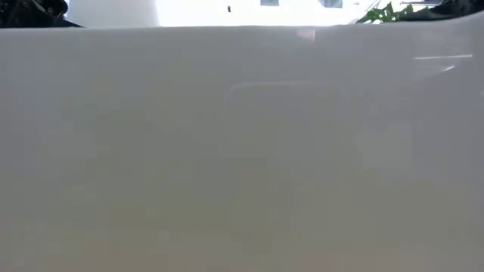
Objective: Stack baskets by color
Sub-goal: Stack the middle white bin on the bottom white bin
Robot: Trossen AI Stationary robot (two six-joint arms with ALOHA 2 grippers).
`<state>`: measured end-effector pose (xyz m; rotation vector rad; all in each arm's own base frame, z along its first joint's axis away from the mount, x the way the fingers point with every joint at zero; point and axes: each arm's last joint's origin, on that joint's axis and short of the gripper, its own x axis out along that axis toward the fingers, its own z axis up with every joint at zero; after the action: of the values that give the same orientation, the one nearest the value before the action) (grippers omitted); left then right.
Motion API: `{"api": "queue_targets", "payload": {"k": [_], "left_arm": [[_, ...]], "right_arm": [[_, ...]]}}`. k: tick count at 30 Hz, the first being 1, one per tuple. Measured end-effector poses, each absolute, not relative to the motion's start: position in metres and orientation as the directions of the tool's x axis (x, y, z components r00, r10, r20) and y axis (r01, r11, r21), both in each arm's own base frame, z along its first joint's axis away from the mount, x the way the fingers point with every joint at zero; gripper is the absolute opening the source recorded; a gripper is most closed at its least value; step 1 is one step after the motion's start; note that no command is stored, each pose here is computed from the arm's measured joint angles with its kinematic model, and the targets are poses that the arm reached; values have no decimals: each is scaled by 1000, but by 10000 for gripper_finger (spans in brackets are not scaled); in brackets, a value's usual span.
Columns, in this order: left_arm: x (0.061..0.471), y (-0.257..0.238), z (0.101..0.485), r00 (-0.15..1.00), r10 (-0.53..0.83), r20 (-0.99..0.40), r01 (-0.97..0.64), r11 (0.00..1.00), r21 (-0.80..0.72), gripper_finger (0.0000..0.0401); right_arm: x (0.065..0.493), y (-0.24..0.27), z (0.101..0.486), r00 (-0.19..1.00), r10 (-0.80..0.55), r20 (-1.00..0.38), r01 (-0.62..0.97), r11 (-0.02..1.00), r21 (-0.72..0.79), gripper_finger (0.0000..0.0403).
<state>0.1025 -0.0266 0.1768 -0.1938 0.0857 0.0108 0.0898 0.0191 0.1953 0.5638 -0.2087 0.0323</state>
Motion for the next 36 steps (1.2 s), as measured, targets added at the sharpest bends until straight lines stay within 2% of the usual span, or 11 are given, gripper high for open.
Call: {"api": "queue_targets", "payload": {"k": [8,12,22,28,36], "left_arm": [[103,-27,177,996,5,-85,-22,981,-192,136],[103,-27,177,997,5,-83,-21,981,-193,136],[103,-26,177,997,10,-82,-21,990,-141,136],[103,-26,177,997,10,-83,-21,990,-140,136],[103,-26,177,997,10,-83,-21,990,-141,136]], "right_arm": [[82,17,226,969,-19,246,-102,877,470,114],[82,16,243,982,-34,185,-49,904,424,114],[95,18,279,965,-116,-236,200,905,376,114],[114,25,287,872,-130,-471,310,892,330,114],[148,39,282,711,-88,-698,331,917,221,114]]}}
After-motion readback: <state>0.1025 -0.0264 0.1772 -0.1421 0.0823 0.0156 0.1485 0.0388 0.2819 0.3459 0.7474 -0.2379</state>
